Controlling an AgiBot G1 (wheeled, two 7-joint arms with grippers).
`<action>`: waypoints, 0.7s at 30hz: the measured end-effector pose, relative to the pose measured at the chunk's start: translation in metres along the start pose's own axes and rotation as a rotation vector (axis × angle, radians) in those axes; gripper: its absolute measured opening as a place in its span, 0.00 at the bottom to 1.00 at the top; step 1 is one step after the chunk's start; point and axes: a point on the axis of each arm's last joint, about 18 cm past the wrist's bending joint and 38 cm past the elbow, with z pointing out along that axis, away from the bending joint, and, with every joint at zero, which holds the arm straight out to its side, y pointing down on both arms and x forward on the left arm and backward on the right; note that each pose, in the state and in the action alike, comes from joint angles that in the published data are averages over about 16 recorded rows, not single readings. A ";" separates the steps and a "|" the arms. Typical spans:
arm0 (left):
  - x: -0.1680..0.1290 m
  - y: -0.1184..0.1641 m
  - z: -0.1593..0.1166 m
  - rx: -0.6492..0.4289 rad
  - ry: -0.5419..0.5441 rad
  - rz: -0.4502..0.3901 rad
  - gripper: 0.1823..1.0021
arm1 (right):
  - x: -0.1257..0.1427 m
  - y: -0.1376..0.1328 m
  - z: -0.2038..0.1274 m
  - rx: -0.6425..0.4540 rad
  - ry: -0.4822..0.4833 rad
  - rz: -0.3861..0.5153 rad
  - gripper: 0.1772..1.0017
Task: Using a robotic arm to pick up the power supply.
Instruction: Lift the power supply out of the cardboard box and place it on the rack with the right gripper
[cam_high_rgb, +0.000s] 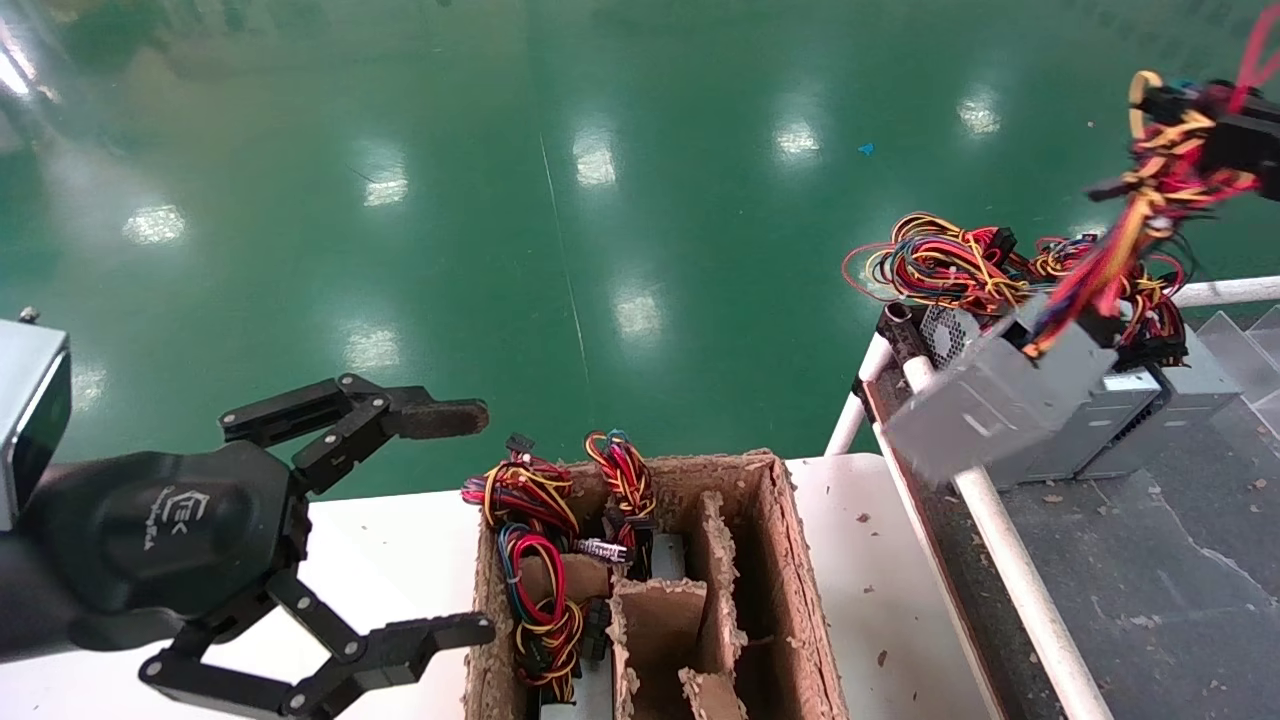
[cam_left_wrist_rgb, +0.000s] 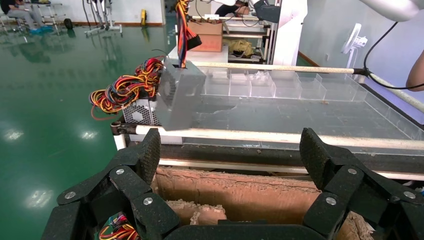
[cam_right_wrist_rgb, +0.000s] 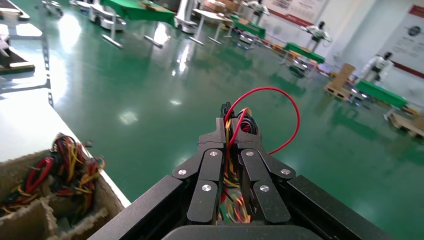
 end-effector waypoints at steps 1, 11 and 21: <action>0.000 0.000 0.000 0.000 0.000 0.000 1.00 | 0.001 0.000 -0.004 -0.004 0.004 -0.001 0.04; 0.000 0.000 0.000 0.000 0.000 0.000 1.00 | 0.000 0.005 -0.049 -0.039 0.034 -0.015 0.04; 0.000 0.000 0.000 0.000 0.000 0.000 1.00 | -0.005 0.009 -0.095 -0.131 0.100 -0.065 0.04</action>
